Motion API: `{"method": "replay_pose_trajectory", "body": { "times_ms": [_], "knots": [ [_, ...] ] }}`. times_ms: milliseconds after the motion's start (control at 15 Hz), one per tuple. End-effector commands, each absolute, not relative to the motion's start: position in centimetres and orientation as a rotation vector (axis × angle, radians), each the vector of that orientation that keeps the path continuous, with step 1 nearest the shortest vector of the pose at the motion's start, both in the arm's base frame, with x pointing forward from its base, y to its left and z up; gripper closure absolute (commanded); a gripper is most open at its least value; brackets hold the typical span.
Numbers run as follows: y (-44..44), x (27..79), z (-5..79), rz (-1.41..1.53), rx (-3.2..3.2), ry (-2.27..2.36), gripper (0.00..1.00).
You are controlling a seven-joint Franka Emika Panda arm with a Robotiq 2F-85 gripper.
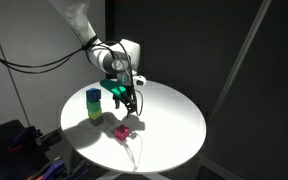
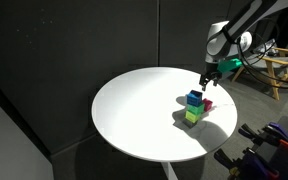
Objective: Put the pink block on the table
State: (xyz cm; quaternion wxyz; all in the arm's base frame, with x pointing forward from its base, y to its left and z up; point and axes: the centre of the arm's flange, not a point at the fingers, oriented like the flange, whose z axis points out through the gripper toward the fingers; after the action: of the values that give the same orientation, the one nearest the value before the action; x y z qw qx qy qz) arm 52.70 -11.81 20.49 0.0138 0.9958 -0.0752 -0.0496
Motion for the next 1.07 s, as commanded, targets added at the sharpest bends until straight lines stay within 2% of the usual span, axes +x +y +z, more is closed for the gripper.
{"method": "replay_pose_trajectory", "body": {
  "times_ms": [0, 1000],
  "knots": [
    [-10.2, 51.4, 22.7, -0.160, 3.087, -0.206, 0.00],
    [-3.6, 49.7, 26.1, -0.113, 3.101, -0.135, 0.00]
  ]
}}
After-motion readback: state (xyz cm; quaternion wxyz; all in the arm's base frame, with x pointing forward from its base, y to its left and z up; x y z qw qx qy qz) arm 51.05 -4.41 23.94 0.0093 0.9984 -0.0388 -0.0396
